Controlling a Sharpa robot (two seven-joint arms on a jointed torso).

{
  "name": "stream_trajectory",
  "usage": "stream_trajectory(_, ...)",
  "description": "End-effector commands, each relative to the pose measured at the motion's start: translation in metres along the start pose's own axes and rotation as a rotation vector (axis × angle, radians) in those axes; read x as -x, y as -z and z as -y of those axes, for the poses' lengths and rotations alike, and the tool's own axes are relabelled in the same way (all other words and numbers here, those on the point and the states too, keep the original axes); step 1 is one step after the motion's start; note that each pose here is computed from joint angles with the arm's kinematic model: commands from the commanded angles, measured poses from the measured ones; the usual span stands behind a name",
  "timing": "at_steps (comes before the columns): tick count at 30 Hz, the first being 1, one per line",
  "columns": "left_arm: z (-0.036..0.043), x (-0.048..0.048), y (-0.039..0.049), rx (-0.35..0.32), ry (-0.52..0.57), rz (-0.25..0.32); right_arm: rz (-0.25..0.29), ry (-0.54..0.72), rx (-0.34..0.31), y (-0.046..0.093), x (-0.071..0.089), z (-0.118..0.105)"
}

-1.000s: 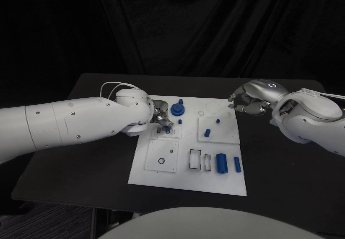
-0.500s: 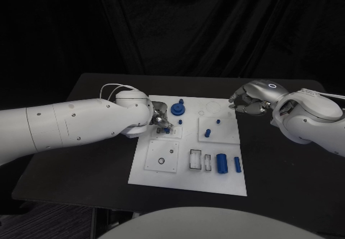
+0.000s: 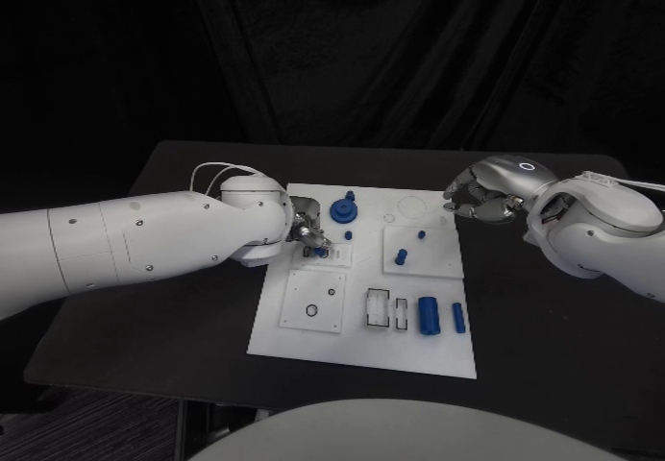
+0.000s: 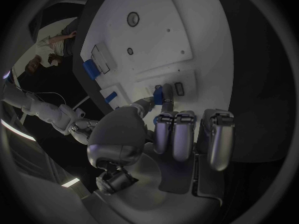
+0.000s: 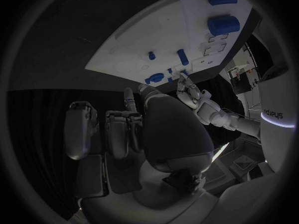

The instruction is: Assemble the parts on the task board

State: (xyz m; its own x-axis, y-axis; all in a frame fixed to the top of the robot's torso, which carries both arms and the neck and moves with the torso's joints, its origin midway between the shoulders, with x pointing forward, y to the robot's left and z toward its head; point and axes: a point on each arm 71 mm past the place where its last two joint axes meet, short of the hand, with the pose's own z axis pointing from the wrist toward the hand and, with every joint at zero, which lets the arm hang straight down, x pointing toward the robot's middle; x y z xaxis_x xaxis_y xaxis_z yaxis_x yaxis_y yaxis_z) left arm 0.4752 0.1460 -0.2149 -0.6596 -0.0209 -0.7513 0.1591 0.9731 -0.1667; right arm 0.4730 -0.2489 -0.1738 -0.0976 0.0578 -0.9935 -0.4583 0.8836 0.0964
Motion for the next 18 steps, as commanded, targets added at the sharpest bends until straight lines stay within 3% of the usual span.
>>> stream_trajectory(1,0.0012,-0.0015,-0.0003,-0.008,0.009,-0.002,-0.012,0.002,-0.020,0.0003,-0.0017,0.0009)
stream_trajectory(18,0.0036,-0.0102,-0.0034,-0.018,0.024,-0.003,-0.025,0.005,-0.033,0.0006,-0.0026,0.0024)
